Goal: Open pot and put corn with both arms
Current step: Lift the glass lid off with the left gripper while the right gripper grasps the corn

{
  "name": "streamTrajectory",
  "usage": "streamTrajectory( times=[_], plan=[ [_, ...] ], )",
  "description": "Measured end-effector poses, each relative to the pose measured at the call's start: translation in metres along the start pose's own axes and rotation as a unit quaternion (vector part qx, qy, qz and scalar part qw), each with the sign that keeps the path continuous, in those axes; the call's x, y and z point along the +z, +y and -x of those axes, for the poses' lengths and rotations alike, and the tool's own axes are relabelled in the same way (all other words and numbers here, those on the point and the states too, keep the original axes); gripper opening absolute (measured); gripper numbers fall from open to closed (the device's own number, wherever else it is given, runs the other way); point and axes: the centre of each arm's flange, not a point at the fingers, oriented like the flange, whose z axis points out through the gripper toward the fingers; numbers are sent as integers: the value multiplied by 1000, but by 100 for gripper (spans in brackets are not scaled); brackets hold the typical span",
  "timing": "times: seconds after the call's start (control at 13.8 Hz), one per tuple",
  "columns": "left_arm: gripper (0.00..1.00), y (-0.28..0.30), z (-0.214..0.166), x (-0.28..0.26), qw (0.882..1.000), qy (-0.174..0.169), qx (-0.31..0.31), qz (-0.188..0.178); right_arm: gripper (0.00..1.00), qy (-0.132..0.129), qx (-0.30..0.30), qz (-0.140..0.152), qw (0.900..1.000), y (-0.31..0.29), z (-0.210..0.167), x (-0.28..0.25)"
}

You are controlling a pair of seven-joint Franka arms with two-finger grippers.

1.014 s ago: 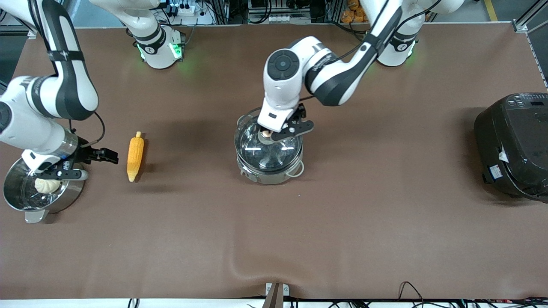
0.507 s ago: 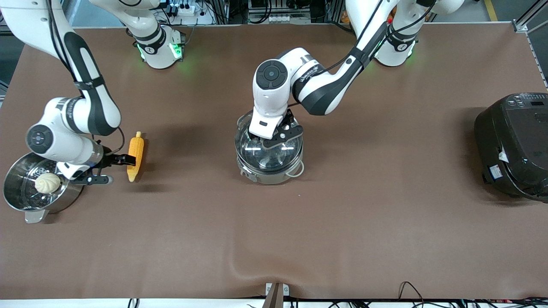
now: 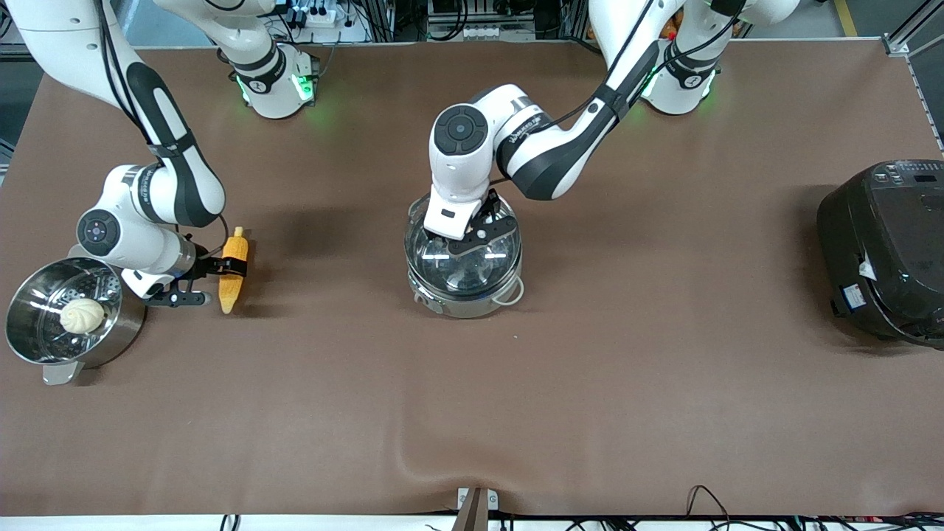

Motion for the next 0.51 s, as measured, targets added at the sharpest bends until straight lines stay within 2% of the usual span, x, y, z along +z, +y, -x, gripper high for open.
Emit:
streamTrajectory(
  times=[0.14, 0.36, 0.43, 0.51],
  plan=[
    [66, 0, 0, 0, 1000, 0, 0, 0, 100, -1, 0, 0, 1000, 0, 1, 1],
    [62, 0, 2, 0, 1000, 0, 1, 0, 100, -1, 0, 0, 1000, 0, 1, 1],
    [54, 1, 3, 0, 1000, 0, 2, 0, 100, -1, 0, 0, 1000, 0, 1, 1],
    [51, 1, 4, 0, 1000, 0, 3, 0, 100, -2, 0, 0, 1000, 0, 1, 2]
  ],
)
